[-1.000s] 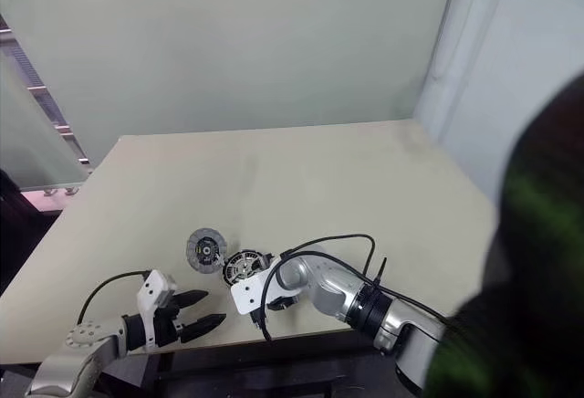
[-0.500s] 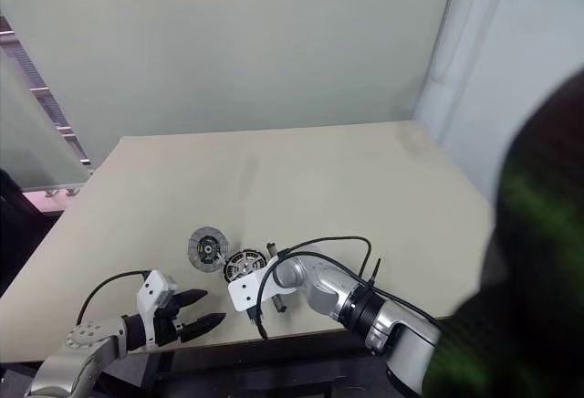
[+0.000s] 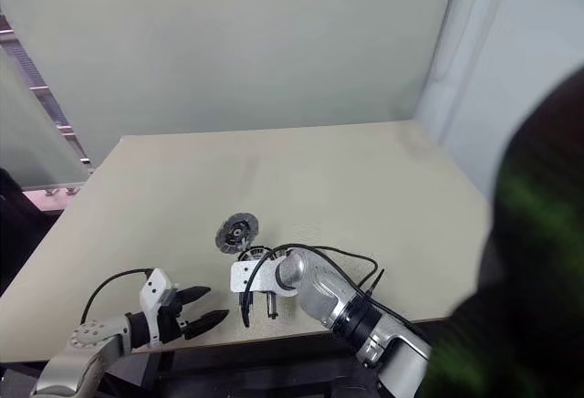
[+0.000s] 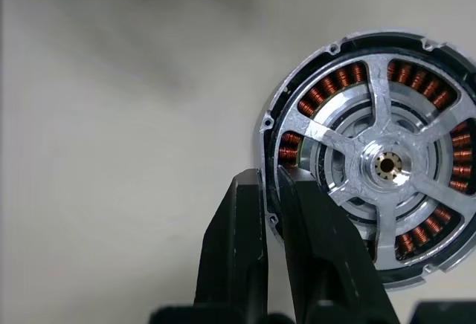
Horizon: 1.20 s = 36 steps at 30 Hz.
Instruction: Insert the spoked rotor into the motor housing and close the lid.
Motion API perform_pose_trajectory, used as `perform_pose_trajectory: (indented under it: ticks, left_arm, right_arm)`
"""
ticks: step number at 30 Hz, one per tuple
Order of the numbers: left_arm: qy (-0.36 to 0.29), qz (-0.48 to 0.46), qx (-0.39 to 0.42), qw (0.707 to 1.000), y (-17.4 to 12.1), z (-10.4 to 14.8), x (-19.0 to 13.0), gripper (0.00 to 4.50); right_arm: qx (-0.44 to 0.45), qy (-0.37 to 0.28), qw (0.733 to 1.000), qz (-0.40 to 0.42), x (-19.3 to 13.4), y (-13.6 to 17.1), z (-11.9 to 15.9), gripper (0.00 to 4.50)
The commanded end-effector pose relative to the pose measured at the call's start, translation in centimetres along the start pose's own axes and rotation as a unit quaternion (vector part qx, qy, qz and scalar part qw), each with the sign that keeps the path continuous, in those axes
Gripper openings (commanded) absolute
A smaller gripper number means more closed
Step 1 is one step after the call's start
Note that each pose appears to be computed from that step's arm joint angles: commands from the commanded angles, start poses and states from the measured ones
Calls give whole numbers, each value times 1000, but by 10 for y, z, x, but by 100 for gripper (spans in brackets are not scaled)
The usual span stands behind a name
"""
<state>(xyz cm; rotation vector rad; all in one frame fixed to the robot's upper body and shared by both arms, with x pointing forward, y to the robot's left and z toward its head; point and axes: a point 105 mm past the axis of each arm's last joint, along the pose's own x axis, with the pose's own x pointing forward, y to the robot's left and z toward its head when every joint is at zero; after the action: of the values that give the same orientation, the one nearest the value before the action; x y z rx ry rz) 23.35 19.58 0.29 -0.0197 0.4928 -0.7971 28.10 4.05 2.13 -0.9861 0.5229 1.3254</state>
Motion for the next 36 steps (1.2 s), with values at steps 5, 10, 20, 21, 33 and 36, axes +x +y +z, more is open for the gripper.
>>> perform_pose_trajectory:
  ticks: [5,10,20,21,33,36]
  left_arm:
    - [-13,-5,14,1000,0,6,8,450]
    - [-17,-10,13,1000,0,5,14,450]
    - [-24,-14,13,1000,-5,3,18,450]
    - [-25,-12,13,1000,-5,2,17,450]
    - [-23,-3,13,1000,-1,0,13,450]
    - [-23,-4,14,1000,0,1,14,450]
  right_arm:
    - [186,-36,982,24,-17,2,11,0]
    - [298,-31,954,14,-11,1,5,0]
    - [388,-71,919,-9,2,0,31,0]
    - [380,-72,922,-13,3,-1,32,0]
    - [284,-89,955,-6,-8,0,43,301]
    - [266,-94,959,-12,-12,-3,46,404]
